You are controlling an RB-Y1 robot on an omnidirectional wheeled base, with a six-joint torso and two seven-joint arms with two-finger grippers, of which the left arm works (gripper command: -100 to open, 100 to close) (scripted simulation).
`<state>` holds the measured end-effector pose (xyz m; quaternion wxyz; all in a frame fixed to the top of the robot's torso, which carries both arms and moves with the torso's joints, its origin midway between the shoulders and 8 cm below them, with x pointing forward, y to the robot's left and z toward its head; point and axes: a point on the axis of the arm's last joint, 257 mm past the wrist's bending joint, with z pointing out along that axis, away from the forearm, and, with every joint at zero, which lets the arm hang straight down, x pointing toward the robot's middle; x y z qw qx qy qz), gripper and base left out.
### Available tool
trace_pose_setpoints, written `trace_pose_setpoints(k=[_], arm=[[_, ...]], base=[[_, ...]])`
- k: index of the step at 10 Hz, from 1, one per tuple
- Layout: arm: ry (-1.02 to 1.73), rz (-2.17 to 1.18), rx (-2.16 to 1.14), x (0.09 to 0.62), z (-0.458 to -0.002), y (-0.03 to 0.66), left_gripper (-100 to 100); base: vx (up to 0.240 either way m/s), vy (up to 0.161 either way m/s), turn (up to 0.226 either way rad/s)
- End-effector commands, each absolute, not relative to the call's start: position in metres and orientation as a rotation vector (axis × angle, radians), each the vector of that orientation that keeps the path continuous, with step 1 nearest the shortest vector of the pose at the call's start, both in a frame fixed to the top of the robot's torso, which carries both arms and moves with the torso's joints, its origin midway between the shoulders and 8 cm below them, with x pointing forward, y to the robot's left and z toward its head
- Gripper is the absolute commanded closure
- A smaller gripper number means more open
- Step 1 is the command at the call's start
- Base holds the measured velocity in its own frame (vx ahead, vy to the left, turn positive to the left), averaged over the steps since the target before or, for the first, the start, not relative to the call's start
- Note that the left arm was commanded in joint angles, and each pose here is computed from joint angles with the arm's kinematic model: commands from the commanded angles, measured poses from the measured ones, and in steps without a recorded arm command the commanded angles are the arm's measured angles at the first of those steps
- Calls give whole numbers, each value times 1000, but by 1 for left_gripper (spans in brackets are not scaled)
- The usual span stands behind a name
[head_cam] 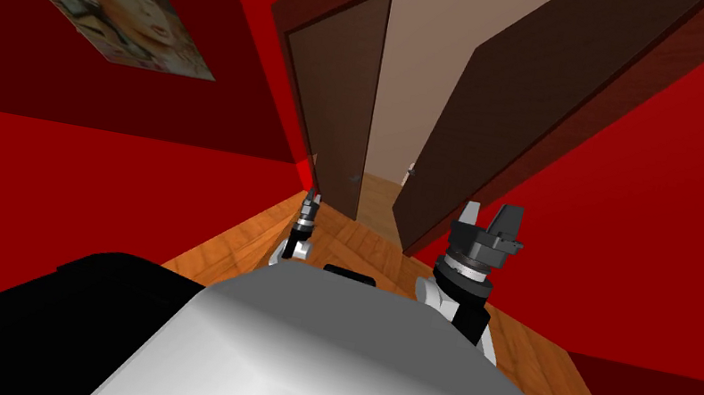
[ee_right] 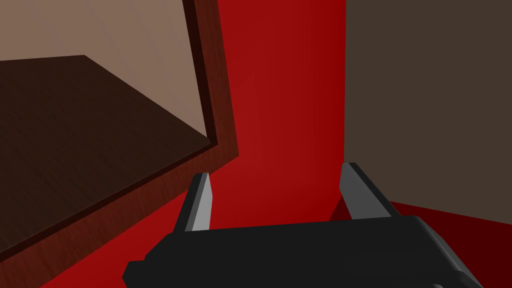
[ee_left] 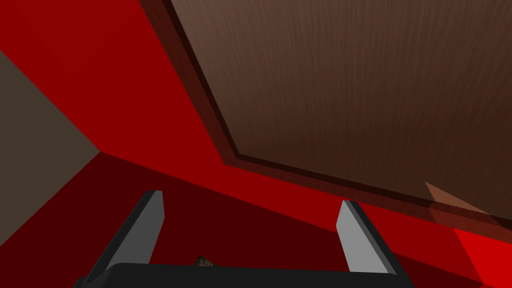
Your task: Push the door open
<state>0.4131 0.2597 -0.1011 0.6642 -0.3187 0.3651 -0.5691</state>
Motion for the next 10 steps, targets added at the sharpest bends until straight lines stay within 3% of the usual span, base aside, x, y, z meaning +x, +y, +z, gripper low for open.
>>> trace_pose_setpoints(k=[1,10], arm=[[847,-1289,-730,420,-113,256,-100],[953,-1305,-785,450,-174,243,-100]], base=[[105,47,-27],[86,40,-22]])
